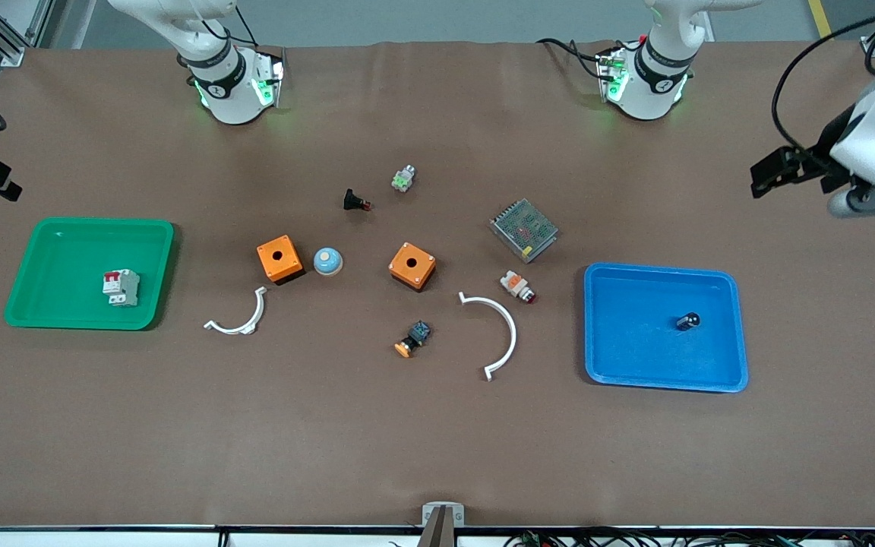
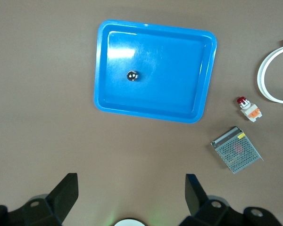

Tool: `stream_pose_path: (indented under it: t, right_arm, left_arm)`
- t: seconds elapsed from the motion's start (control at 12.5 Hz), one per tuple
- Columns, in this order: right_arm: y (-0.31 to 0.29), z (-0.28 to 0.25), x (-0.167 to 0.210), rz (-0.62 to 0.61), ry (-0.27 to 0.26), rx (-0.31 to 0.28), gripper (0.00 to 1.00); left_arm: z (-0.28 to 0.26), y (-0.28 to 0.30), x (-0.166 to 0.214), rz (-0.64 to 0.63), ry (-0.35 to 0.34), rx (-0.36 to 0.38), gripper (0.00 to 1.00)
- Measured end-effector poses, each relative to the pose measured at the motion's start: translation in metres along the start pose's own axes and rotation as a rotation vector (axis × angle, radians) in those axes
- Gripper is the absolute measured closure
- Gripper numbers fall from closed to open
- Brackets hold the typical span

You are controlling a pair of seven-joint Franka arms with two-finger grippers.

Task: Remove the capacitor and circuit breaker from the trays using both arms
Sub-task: 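Reach the right gripper to the breaker while the left gripper reaches the capacitor, then grasp the breaker with the right gripper while the left gripper grasps the capacitor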

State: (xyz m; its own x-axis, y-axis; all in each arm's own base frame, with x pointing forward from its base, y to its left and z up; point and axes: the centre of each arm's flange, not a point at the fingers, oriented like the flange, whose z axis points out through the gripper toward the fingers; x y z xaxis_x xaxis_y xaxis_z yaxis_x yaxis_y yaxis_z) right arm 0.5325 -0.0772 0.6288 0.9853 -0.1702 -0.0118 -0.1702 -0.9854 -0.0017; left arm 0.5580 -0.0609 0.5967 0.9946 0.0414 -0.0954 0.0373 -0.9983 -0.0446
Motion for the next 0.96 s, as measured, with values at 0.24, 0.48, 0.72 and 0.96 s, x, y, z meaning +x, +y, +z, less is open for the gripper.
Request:
stream_pose_path:
  t: [0.24, 0.48, 0.72, 0.96]
  right_arm:
    - [0.023, 0.085, 0.017, 0.029, -0.034, -0.022, 0.0]
    - [0.049, 0.199, 0.033, 0.0, -0.055, -0.047, 0.0]
    - [0.085, 0.281, 0.049, -0.02, -0.103, -0.045, 0.0]
    - [0.108, 0.335, 0.055, -0.043, -0.122, -0.042, 0.0]
  left_arm:
    - [0.081, 0.004, 0.038, 0.002, 0.013, -0.004, 0.0]
    - [0.191, -0.009, 0.056, -0.021, 0.057, -0.023, 0.04]
    - [0.285, -0.019, 0.073, -0.042, 0.067, -0.048, 0.1]
    - [0.346, -0.04, 0.084, -0.08, 0.058, -0.065, 0.17]
